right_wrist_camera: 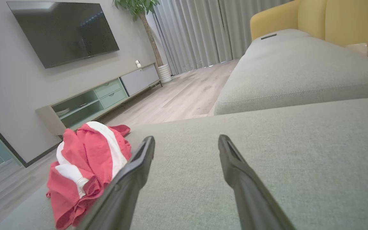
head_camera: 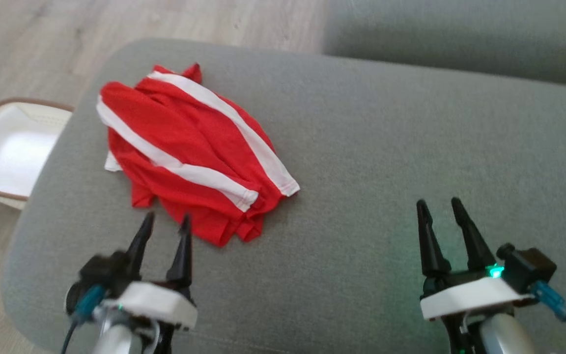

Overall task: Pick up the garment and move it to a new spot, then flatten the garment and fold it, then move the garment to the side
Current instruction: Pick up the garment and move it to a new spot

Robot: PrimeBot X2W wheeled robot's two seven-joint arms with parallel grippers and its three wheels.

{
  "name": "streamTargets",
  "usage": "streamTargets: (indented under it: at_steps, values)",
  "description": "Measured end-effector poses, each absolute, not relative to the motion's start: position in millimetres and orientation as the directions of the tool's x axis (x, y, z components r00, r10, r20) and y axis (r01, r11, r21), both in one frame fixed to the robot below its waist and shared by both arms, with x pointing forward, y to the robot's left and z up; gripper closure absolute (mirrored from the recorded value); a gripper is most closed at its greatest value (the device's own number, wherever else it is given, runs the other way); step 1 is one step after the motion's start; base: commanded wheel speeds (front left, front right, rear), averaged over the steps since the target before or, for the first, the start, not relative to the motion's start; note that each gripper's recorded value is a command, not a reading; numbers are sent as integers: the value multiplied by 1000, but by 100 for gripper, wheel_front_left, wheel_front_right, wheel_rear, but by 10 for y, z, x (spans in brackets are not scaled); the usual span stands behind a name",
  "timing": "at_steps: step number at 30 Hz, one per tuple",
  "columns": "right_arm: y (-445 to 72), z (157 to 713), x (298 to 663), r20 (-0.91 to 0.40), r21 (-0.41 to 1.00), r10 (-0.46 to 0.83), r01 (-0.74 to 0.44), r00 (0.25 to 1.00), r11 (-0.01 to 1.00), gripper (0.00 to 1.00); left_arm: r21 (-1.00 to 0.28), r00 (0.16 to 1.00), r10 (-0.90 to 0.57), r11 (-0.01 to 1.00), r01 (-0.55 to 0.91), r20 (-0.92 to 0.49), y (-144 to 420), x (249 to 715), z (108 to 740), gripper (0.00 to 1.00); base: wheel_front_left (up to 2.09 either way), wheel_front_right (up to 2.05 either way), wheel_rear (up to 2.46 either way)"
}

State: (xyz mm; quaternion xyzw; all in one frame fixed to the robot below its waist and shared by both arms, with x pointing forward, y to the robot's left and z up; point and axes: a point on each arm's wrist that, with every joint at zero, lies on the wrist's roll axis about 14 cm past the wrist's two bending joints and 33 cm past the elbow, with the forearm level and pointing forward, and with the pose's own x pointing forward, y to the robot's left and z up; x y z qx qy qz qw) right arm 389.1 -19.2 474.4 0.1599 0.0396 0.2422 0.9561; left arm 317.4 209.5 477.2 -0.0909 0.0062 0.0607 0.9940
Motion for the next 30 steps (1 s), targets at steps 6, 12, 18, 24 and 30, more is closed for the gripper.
streamTargets:
  at_steps: [6,12,18,24,30]
  values:
    - [-371,4613,4021,-27,318,427,-398,904,861,0,-72,989,-6,997,-5,-151,2000,3596,4482,0,0,0,0]
    - [-580,4530,4137,-43,321,368,-336,929,886,0,4,952,-108,994,113,-287,1884,3892,4214,0,0,0,0]
    - [-682,4442,4183,-64,325,340,-303,938,896,0,17,914,-149,986,167,-377,1804,3996,3951,0,0,0,0]
    - [-735,4397,4226,-73,326,325,-286,943,901,0,47,879,-176,975,219,-442,1745,4051,3768,0,0,0,0]
    - [-782,4431,4235,-65,321,313,-277,948,906,0,54,888,-191,971,234,-418,1725,4091,3775,100,0,0,0]
